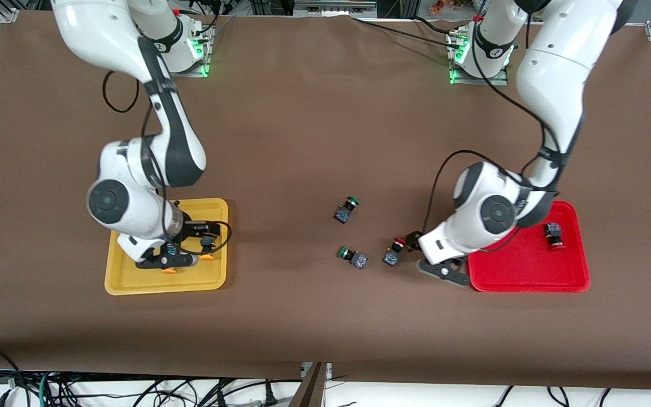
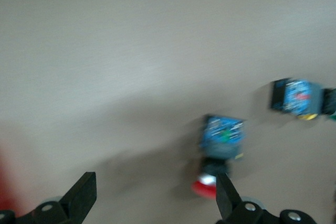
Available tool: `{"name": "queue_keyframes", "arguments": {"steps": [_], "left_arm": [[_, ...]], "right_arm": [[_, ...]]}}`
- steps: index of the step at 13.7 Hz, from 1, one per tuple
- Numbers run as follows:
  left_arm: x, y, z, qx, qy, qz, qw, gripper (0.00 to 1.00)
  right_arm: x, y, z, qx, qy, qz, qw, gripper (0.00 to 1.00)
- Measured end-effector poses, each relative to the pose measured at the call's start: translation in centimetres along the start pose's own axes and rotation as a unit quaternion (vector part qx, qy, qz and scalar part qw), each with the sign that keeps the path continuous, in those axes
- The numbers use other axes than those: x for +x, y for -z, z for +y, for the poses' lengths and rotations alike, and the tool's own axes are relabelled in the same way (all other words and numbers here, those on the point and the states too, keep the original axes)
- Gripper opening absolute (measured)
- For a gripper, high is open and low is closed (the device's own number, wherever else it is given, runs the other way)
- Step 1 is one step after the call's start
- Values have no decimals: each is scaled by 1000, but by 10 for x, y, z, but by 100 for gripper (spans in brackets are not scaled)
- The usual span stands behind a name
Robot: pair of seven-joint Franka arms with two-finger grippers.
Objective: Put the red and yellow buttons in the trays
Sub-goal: 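Grasp a second red button with the left gripper while the right gripper withdraws, then carry the red button into the red tray and open the left gripper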
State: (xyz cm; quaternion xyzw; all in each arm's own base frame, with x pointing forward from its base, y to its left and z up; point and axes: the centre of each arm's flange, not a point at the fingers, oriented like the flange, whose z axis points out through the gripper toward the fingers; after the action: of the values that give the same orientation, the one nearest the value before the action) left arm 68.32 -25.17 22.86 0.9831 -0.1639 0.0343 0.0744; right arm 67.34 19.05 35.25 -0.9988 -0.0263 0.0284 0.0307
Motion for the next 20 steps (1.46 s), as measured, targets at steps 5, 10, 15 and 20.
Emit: {"name": "queue_keyframes", "arguments": {"steps": [5,10,15,20], "left_arm": [[10,-22,43,12,-38,36,999,100],[1,-61,56,21,-59,30,998,91],[3,-59,46,28,-53,32,998,41],[12,18,-77,62,27,17,998,41]], "right_arm": [[-58,145,29,-3,4,-11,1000,100],[-100,178,43,7,8,-13,1000,100],[-96,182,70,-13,-1,-6,1000,100],[-92,188,105,6,11,-5,1000,100]]}}
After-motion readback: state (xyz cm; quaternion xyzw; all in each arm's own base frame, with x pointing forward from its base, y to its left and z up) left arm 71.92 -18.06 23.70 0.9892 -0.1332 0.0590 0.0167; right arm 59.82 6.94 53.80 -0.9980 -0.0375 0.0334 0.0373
